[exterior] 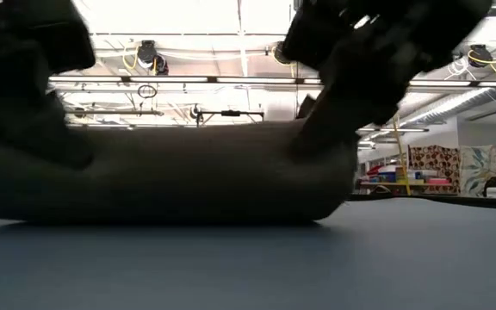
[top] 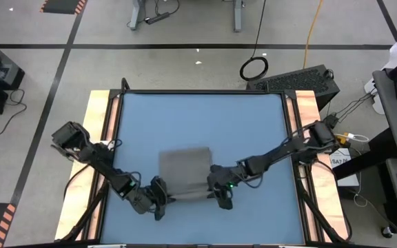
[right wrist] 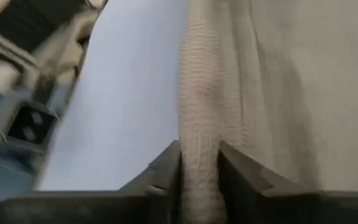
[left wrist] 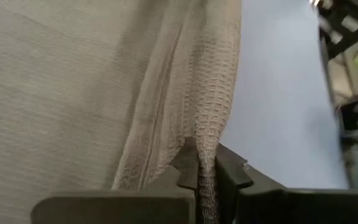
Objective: Roll towel
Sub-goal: Roll the gray towel
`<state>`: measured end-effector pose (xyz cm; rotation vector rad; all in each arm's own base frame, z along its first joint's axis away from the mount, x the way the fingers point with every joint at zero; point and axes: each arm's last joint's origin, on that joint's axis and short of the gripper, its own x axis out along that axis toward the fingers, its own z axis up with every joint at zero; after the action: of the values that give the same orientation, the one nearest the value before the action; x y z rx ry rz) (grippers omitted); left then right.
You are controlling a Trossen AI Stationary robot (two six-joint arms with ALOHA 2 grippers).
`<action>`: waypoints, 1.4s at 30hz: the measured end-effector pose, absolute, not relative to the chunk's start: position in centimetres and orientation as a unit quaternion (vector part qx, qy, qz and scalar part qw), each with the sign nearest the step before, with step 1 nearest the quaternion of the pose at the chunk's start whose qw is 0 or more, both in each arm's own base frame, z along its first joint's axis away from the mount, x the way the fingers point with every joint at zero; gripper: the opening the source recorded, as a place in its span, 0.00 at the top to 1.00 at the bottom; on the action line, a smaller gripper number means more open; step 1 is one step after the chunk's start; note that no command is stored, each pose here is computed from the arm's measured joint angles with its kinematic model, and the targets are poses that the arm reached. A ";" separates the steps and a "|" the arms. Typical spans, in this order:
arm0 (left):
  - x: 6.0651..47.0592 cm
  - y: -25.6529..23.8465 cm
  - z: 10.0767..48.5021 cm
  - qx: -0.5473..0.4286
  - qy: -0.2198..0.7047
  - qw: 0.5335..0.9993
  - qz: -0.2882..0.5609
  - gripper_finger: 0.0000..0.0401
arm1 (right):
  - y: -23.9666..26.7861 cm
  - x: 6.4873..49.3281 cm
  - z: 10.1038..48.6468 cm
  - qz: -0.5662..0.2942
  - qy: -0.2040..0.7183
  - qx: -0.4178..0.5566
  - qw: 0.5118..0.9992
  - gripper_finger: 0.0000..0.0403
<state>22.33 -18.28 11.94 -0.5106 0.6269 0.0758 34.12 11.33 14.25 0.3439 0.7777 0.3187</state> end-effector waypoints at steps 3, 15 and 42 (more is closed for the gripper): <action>22.7 -17.1 12.6 -0.272 0.304 0.912 0.031 0.98 | 12.8 32.8 15.7 0.149 0.361 0.063 0.918 0.71; 24.0 -13.6 11.7 -0.346 0.363 0.865 0.011 0.98 | 19.8 29.9 14.8 0.037 0.272 -0.159 0.948 0.41; 24.0 -12.6 11.1 -0.378 0.389 0.838 0.060 0.98 | 19.3 32.2 10.2 -0.007 0.244 -0.226 0.943 0.47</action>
<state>23.97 -12.63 11.09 -0.7993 0.8237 0.1266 32.17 19.32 10.18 -0.4618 0.4979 -0.0138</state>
